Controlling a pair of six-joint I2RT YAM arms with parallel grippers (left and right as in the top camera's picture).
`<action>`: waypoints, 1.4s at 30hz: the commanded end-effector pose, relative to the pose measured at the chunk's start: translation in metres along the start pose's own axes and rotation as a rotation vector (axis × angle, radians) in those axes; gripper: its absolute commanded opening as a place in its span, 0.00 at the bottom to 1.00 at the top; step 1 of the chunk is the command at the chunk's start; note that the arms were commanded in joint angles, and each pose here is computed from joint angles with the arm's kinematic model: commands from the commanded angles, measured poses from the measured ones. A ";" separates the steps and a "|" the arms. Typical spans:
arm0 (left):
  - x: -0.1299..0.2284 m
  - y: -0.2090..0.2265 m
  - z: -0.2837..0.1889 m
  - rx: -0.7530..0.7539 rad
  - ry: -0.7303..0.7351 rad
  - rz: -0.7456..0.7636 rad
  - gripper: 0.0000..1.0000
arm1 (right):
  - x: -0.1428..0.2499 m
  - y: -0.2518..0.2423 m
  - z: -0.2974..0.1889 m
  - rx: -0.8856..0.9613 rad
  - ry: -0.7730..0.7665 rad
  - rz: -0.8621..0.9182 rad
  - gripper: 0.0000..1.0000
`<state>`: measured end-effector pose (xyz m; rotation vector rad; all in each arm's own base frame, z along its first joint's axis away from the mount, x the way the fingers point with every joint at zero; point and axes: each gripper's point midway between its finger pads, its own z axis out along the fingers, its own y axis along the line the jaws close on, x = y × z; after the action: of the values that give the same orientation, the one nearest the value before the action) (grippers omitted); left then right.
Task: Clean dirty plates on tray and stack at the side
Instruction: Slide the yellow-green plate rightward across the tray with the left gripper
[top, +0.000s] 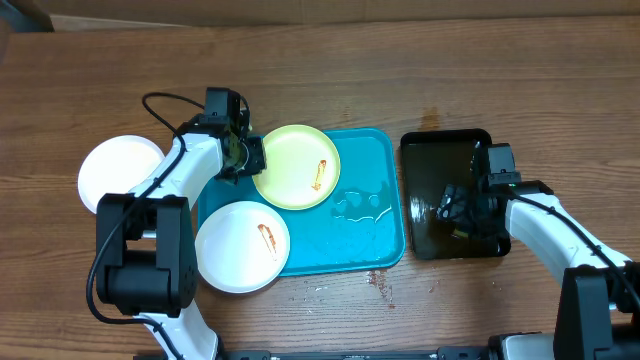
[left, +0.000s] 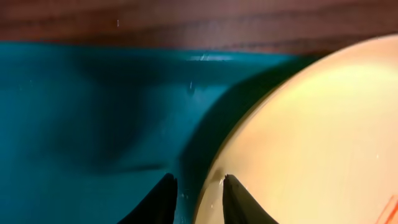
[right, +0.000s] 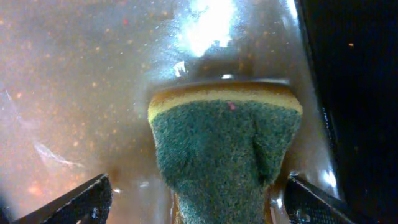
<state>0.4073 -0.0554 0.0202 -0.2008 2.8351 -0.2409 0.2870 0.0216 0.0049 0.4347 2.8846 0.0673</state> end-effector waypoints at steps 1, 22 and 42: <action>-0.006 -0.002 0.001 -0.008 -0.033 0.061 0.30 | -0.006 0.001 -0.002 -0.004 -0.011 0.007 0.92; 0.017 -0.007 0.002 -0.017 0.054 0.031 0.04 | -0.004 0.000 -0.002 0.000 0.000 0.006 0.90; 0.011 -0.021 0.002 0.062 0.030 0.037 0.23 | 0.000 -0.001 0.000 0.000 0.009 0.010 0.21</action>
<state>0.4022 -0.0735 0.0201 -0.1373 2.8507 -0.3082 0.2840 0.0210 0.0043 0.4423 2.8960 0.0611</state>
